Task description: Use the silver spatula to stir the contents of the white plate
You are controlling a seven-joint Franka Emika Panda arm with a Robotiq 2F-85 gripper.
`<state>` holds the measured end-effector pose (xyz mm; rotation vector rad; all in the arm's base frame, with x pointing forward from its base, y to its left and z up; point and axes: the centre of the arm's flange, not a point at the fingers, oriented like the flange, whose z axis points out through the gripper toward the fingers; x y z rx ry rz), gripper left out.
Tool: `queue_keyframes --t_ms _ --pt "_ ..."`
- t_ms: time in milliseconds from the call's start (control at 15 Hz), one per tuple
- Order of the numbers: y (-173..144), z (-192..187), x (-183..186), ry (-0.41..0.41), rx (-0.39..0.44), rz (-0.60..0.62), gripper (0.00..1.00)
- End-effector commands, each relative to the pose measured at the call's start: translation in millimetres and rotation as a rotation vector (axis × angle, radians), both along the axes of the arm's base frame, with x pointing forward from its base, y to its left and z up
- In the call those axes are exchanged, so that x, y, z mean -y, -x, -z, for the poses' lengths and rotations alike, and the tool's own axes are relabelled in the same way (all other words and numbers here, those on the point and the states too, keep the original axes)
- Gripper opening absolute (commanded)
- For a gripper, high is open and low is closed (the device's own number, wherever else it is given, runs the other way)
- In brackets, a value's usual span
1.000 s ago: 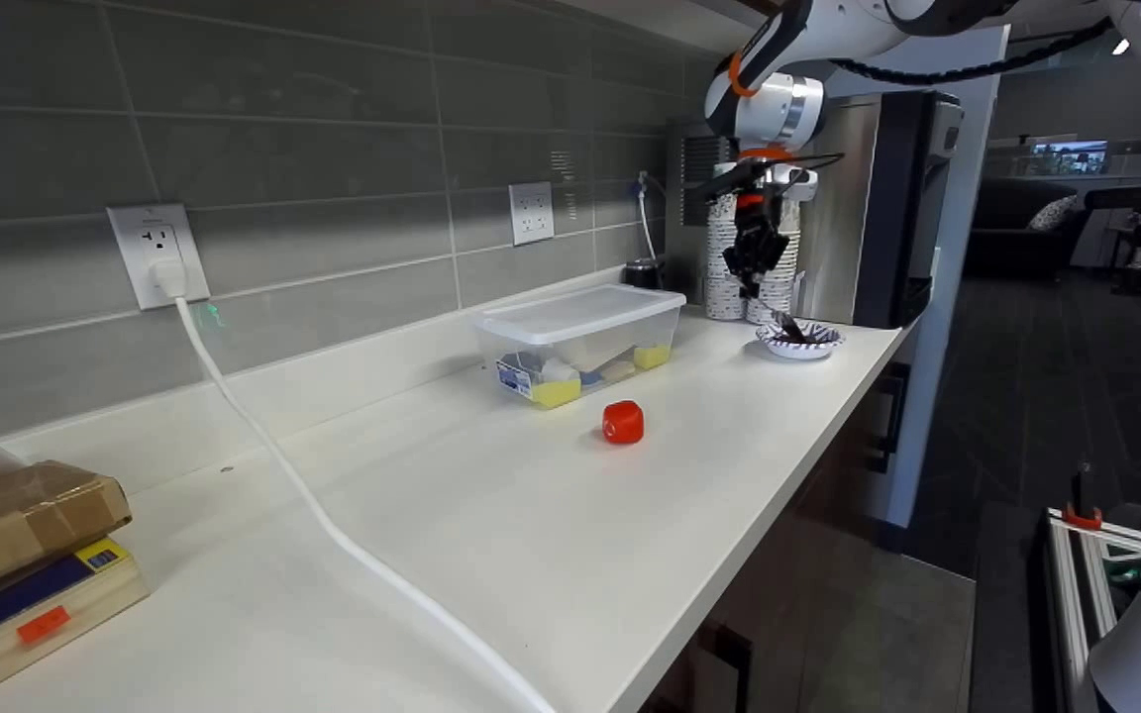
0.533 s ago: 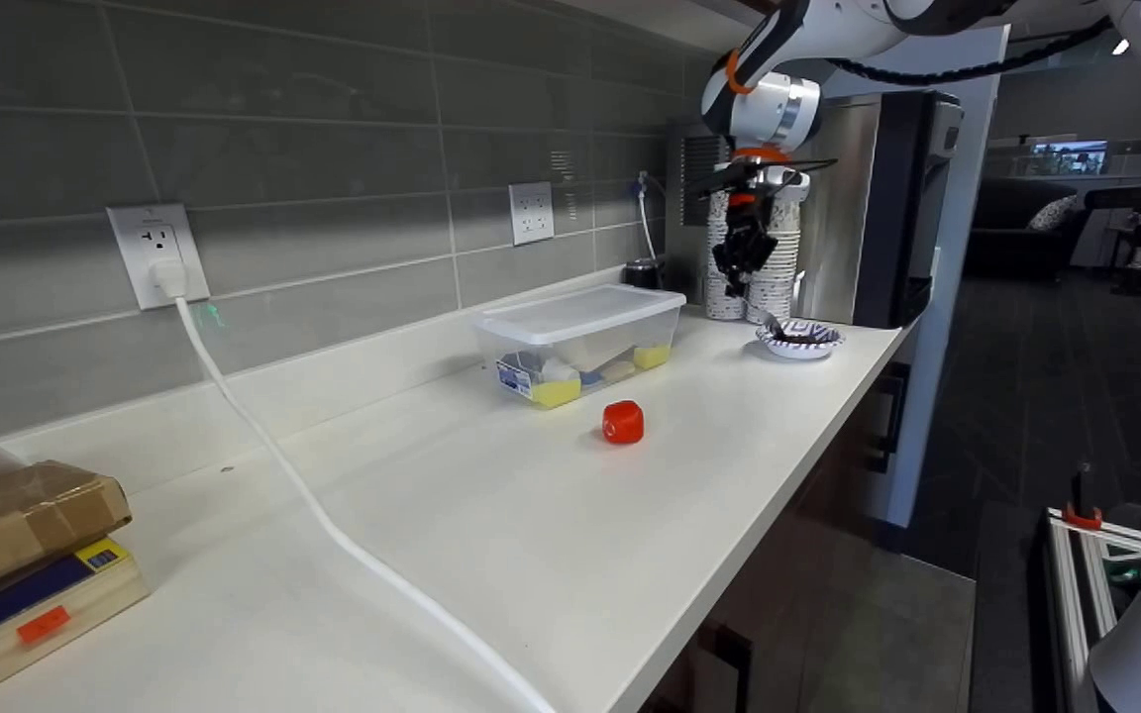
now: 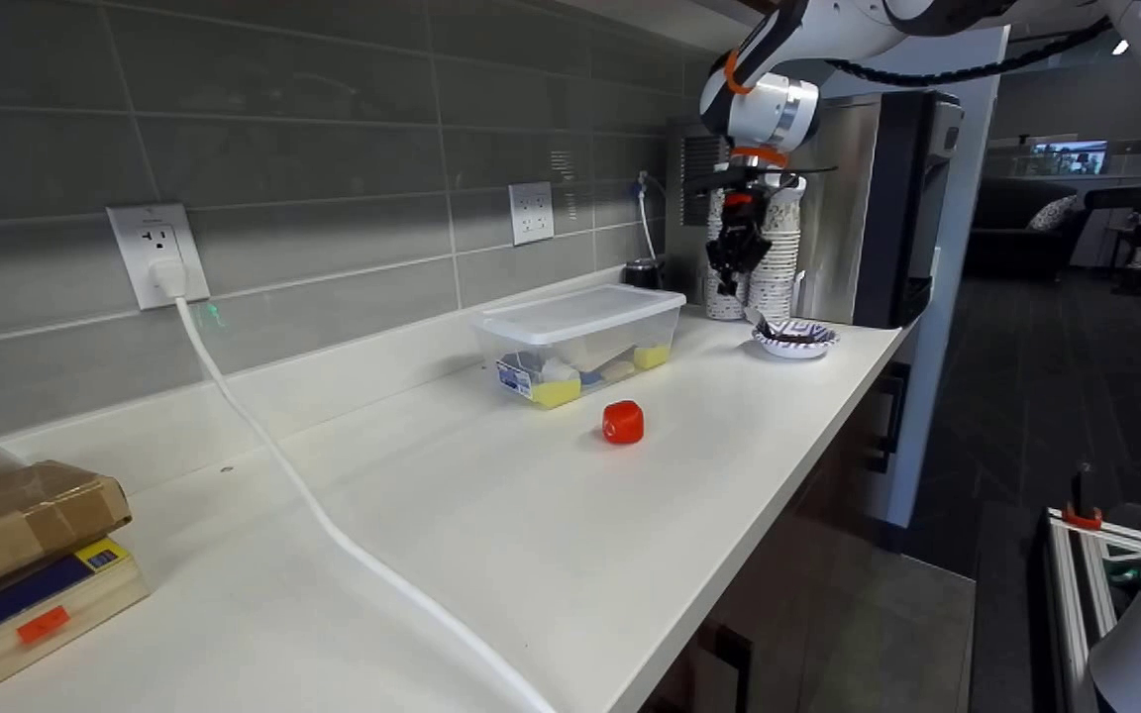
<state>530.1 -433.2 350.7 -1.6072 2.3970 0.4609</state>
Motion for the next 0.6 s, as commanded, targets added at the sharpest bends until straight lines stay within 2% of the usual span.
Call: queue_keyframes --t_ms 0,333,533 --pt "0 -5 -4 0.039 0.05 -0.041 0.03" --pt "-5 -10 -13 0.089 0.01 -0.077 0.03" --pt "-7 -7 -17 0.136 -0.056 -0.121 0.03"
